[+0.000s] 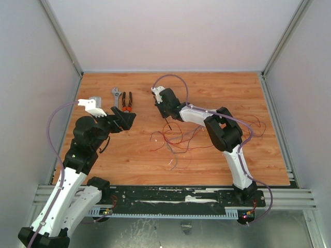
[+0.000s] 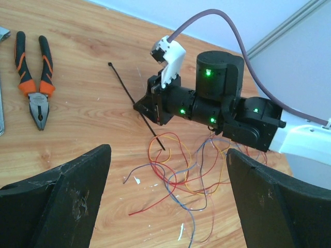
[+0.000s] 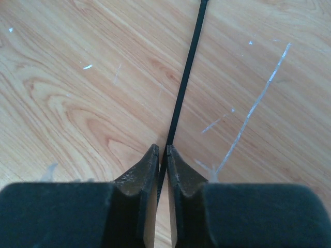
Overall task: Zip-tie the wires
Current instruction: Pick up the ribbon at the center of the board.
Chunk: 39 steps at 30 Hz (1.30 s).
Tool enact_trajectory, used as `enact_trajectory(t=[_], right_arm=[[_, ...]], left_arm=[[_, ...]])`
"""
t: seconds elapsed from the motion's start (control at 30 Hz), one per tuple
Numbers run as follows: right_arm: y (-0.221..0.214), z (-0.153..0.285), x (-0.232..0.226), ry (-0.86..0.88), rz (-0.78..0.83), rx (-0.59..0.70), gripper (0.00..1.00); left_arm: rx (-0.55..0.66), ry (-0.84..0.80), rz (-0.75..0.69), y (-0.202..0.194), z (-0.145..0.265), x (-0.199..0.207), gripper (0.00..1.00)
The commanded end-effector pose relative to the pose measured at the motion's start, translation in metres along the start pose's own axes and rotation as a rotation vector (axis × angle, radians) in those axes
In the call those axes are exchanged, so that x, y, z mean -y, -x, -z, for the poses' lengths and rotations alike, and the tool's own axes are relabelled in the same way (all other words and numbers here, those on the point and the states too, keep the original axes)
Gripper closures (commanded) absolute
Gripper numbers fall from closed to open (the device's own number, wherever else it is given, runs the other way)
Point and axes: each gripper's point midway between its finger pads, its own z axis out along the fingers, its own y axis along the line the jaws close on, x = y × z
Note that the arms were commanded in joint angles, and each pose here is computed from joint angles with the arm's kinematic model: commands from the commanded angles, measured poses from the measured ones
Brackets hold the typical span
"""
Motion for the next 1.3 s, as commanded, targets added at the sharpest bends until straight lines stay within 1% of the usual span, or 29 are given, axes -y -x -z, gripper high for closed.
enact_trajectory(t=[0.0,0.13,0.23,0.43,0.77,0.9,0.97,1.17,1.27], right_arm=[[0.016,0.006,0.003,-0.007,-0.030,0.014,0.84],[0.043,-0.003,0.005,-0.013,-0.034,0.051,0.72],[0.055,-0.018,0.015,-0.044,-0.040,0.061,0.61],[0.055,-0.050,0.026,-0.043,-0.057,0.039,0.59],[0.056,-0.063,0.023,-0.021,-0.077,0.055,0.59],[0.047,-0.069,0.022,-0.017,-0.076,0.038,0.60],[0.043,-0.073,0.020,-0.008,-0.074,0.033,0.62],[0.036,-0.083,0.016,0.015,-0.080,0.020,0.76],[0.034,-0.085,0.016,0.013,-0.079,0.012,0.88]], left_arm=[[0.021,-0.009,-0.006,0.005,-0.002,0.001,0.02],[0.024,-0.010,-0.006,0.006,0.000,0.001,0.02],[0.024,-0.007,-0.008,0.005,0.001,0.001,0.02],[0.024,0.000,-0.018,0.007,0.001,0.000,0.02],[0.022,0.015,-0.028,0.007,0.000,-0.003,0.02],[0.022,0.017,-0.031,0.007,0.000,-0.004,0.02],[0.023,0.016,-0.032,0.007,0.000,-0.003,0.02],[0.025,0.022,-0.034,0.008,0.002,-0.004,0.02],[0.027,0.023,-0.035,0.009,0.002,-0.004,0.02]])
